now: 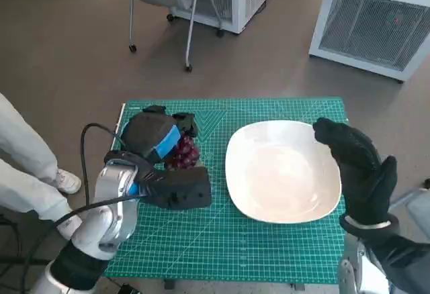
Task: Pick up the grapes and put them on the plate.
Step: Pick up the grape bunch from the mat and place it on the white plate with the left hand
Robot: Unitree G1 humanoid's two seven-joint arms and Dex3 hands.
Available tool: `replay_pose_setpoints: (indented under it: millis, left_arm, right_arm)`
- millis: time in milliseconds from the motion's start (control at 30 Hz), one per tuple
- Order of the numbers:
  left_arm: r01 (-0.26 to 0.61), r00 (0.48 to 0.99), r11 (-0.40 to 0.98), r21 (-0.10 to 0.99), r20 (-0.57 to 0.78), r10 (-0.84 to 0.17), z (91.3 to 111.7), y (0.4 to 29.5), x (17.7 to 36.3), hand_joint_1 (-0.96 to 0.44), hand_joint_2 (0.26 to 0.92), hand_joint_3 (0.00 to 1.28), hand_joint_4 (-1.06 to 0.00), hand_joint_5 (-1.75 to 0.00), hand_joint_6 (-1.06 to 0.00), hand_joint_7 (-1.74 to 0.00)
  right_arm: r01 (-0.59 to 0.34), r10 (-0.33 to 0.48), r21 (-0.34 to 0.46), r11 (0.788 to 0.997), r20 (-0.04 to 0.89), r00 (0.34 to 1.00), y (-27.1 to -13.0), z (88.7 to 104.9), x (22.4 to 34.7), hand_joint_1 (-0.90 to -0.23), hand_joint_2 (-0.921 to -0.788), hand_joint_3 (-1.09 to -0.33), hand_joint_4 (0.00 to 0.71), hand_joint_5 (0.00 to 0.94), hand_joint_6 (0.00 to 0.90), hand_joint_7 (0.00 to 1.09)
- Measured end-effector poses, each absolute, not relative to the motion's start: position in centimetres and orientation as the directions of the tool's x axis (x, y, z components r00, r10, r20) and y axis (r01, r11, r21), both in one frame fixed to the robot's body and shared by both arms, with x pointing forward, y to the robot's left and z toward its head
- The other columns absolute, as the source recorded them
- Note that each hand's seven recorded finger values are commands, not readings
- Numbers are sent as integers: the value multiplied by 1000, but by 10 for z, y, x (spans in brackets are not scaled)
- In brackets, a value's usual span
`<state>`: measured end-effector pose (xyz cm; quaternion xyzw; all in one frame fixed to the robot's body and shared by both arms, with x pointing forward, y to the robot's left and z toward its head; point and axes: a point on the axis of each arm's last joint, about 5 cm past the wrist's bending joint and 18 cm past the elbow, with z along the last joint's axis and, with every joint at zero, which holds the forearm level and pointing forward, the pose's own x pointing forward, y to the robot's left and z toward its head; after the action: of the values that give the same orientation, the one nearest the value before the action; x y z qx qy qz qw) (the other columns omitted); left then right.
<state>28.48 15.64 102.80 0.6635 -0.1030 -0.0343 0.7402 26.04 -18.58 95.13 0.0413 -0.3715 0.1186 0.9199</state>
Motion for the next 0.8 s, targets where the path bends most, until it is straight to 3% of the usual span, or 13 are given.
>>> replay_pose_setpoints:
  millis: [800]
  left_arm:
    - [-111, 969, 130, 985, 136, -205, 1028, 163, 280, 3, 903, 45, -730, -1274, -751, -879]
  right_arm:
    - [-255, 178, 7, 967, 695, 697, -183, 950, 261, -474, -921, -551, 657, 13, 248, 813]
